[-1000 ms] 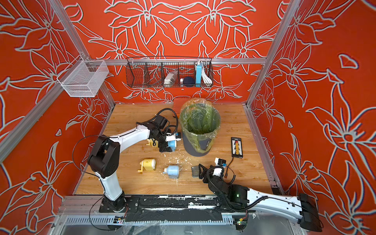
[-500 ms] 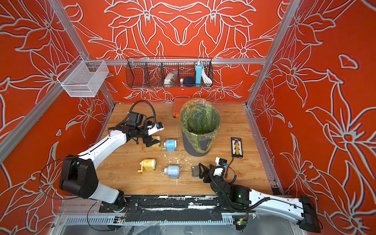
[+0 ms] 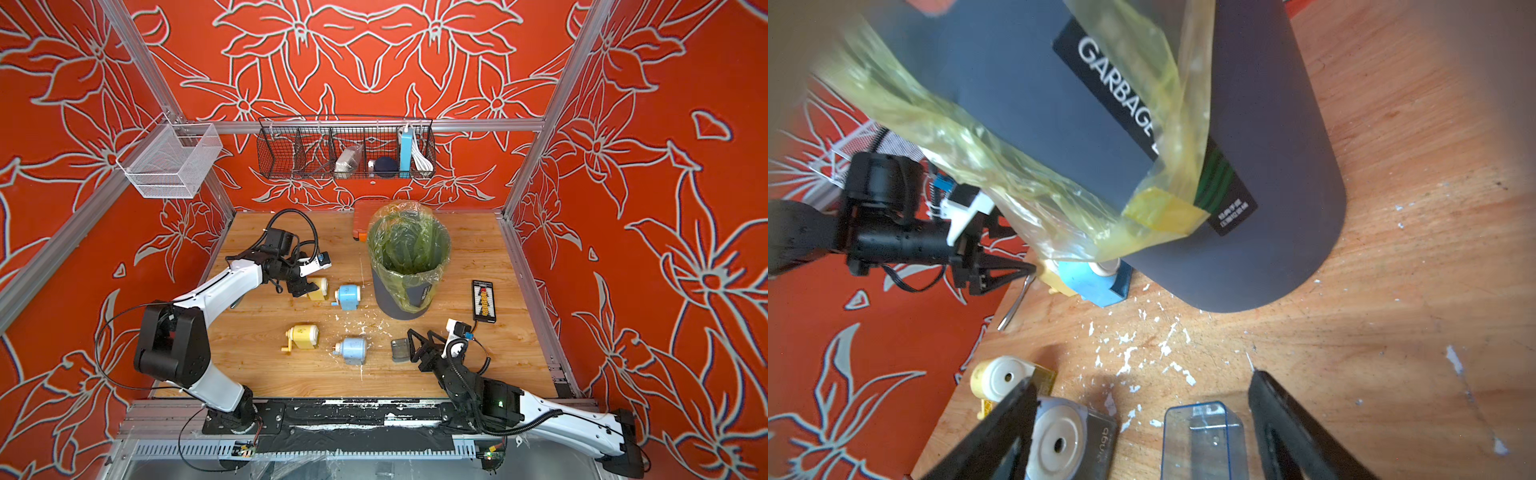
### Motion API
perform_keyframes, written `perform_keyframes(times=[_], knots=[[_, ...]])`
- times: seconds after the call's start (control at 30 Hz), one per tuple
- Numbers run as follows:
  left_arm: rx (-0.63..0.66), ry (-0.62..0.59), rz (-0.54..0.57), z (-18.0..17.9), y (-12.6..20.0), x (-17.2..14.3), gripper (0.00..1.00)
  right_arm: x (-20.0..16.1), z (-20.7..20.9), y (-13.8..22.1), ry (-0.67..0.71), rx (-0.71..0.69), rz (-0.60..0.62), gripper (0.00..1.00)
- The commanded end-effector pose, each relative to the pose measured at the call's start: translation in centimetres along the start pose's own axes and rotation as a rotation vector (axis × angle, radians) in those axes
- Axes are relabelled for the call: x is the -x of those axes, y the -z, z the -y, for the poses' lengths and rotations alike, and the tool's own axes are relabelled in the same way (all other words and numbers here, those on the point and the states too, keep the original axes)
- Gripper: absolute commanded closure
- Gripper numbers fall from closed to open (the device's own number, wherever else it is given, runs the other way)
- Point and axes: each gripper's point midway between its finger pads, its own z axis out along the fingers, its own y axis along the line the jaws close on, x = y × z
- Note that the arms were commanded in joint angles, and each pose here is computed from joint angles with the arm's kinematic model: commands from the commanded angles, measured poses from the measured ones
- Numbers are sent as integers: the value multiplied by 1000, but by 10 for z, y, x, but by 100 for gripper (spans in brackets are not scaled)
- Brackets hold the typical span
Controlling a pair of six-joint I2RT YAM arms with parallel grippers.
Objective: Take out the pencil sharpener tray and clean the shavings
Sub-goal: Place the pencil sharpener at the center of the board, then pick up the pencil sharpener from the center of the board.
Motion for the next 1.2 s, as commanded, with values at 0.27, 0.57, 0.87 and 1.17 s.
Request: perform_keyframes(times=[0.27, 0.57, 0.87, 1.17], knots=[[-81, -62, -74, 6, -21, -15, 20, -37, 54, 3, 209, -149, -122, 18], [-190, -120, -97, 30, -44, -17, 22, -38, 53, 3, 212, -142, -128, 19], [-221, -110, -103, 45, -53, -25, 34, -37, 53, 3, 210, -142, -127, 19], [-211, -85, -83, 46, -50, -20, 61, -37, 54, 4, 210, -144, -126, 19]])
